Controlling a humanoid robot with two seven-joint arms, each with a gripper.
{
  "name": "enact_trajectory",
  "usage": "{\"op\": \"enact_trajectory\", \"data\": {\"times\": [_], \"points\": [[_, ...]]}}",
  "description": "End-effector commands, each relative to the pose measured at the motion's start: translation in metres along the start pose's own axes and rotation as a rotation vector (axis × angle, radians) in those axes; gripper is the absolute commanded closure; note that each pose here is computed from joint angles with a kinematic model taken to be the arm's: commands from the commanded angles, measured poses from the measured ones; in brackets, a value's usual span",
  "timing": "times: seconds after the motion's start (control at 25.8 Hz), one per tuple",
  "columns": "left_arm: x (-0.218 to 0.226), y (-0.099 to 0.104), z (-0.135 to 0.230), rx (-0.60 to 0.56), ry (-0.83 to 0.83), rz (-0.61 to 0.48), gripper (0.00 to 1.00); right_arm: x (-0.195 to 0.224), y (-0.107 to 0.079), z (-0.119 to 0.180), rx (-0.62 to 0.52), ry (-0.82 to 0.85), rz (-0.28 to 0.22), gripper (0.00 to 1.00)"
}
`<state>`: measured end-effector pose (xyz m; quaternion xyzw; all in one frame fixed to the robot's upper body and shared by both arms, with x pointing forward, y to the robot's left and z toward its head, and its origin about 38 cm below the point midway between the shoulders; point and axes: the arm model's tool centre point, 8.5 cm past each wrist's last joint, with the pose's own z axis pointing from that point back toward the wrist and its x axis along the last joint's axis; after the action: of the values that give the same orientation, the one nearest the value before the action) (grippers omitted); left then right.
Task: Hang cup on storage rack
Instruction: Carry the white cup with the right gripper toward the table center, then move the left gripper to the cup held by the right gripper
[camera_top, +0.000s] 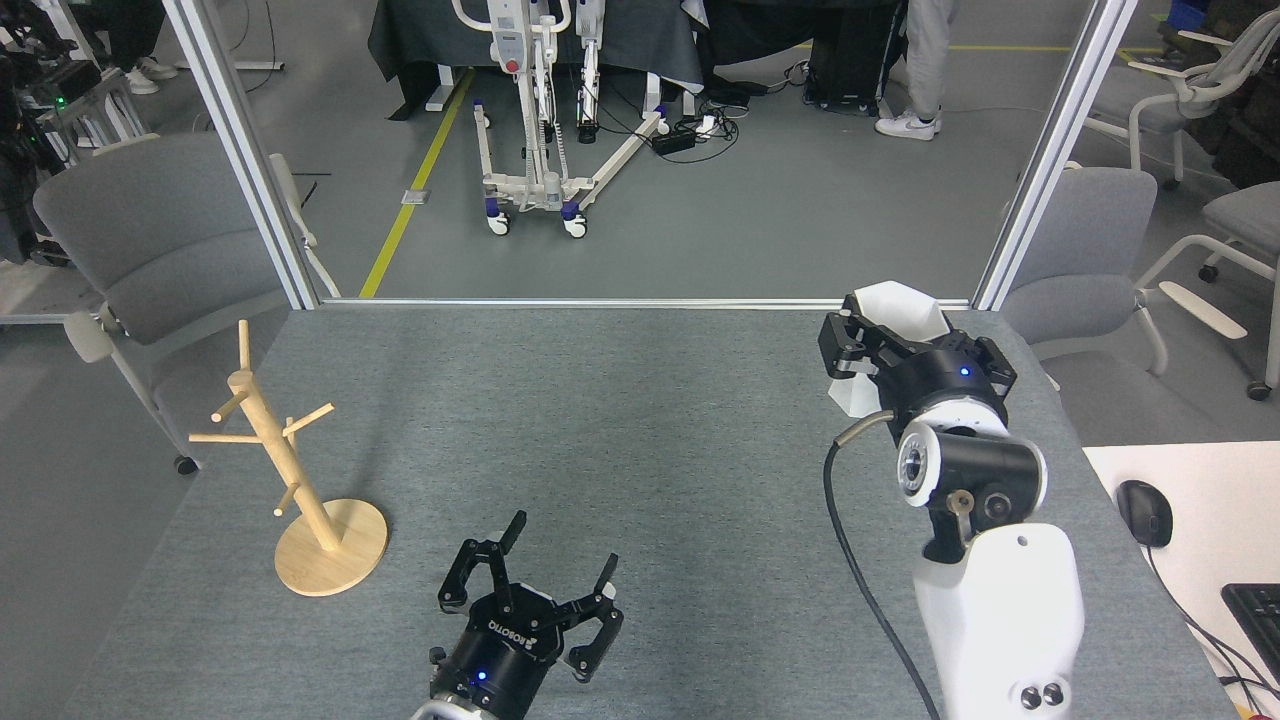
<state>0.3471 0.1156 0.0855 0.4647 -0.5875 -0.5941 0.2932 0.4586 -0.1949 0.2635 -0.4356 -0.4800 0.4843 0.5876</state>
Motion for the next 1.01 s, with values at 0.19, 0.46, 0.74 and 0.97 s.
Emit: {"op": "enact_trajectory", "data": {"times": [0.19,0.46,0.74,0.97], "points": [[0.026,0.033,-0.069,0.055,-0.109,-0.077,0.01,0.060,0.011,0.013,0.031,0.028,-0.006,0.99],[0.015,0.034,-0.094,0.036,-0.131,-0.121,0.01,0.094,0.027,0.024,0.052,0.002,-0.011,0.99],[0.031,0.036,-0.095,-0.014,-0.279,-0.121,0.01,0.100,0.040,0.022,0.088,0.002,0.002,0.99],[0.034,0.039,-0.100,-0.066,-0.338,-0.146,0.01,0.103,0.053,0.022,0.122,0.000,0.008,0.99]]}}
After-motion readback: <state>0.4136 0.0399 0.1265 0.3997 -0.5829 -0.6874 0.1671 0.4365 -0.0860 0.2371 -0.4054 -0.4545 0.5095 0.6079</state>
